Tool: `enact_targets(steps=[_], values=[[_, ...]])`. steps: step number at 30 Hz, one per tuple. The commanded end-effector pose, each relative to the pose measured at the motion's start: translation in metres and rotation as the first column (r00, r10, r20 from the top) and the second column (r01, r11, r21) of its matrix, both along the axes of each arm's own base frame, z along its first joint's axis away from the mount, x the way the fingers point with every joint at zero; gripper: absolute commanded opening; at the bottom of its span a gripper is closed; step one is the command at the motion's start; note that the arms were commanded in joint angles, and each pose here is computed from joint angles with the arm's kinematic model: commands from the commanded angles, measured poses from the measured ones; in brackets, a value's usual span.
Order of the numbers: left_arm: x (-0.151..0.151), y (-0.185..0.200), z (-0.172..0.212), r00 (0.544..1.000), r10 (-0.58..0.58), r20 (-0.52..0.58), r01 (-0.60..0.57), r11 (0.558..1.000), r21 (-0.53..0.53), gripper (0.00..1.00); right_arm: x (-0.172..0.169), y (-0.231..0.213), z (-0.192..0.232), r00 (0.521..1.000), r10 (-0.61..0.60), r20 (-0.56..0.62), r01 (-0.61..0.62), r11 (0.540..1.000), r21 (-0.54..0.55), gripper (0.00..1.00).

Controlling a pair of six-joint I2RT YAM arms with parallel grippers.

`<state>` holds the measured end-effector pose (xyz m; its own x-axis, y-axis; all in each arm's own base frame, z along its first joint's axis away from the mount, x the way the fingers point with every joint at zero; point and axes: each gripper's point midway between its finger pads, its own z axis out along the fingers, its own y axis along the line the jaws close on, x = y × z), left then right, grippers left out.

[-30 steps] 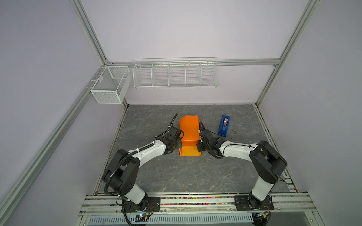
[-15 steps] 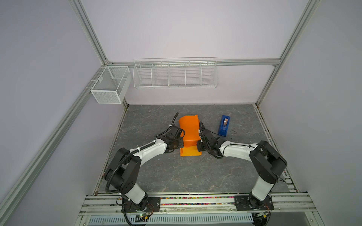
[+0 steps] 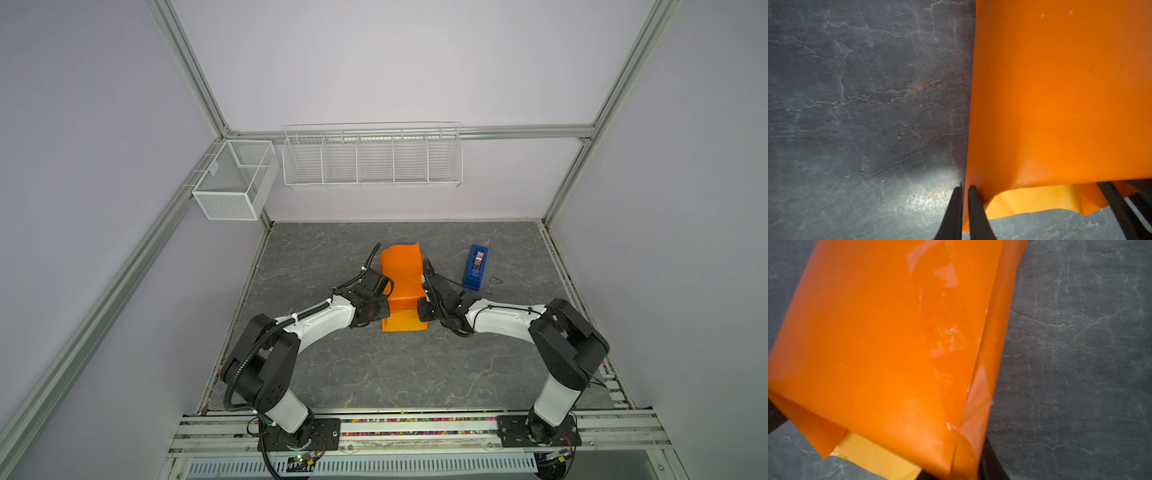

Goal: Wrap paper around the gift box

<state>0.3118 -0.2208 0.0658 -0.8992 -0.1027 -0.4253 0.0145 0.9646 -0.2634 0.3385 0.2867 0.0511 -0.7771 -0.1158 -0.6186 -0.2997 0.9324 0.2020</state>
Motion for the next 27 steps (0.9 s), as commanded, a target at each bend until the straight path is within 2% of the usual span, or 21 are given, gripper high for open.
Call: enact_targets(steps=[1,12,20,24,27], values=[[-0.003,-0.008,-0.003,1.0,-0.009,-0.016,0.009,0.999,-0.045,0.1,0.003,0.0,-0.001,1.0,-0.01,0.004,0.01,1.0,0.011,0.23],[-0.002,-0.028,-0.011,0.999,-0.034,-0.041,0.028,0.99,-0.136,0.1,0.003,0.001,-0.001,1.0,-0.008,0.003,0.008,1.0,0.015,0.23],[0.001,-0.03,-0.02,0.998,-0.022,-0.051,0.015,0.99,-0.137,0.1,0.003,0.001,-0.001,1.0,-0.01,0.004,0.01,1.0,0.015,0.22],[0.003,-0.036,-0.017,0.999,-0.036,-0.033,0.03,0.985,-0.171,0.1,0.003,0.001,-0.001,1.0,-0.009,0.003,0.009,1.0,0.016,0.22],[0.002,-0.027,-0.01,1.0,-0.004,-0.012,0.002,0.988,-0.156,0.1,0.004,0.0,0.0,1.0,-0.012,0.005,0.012,1.0,0.015,0.22]])
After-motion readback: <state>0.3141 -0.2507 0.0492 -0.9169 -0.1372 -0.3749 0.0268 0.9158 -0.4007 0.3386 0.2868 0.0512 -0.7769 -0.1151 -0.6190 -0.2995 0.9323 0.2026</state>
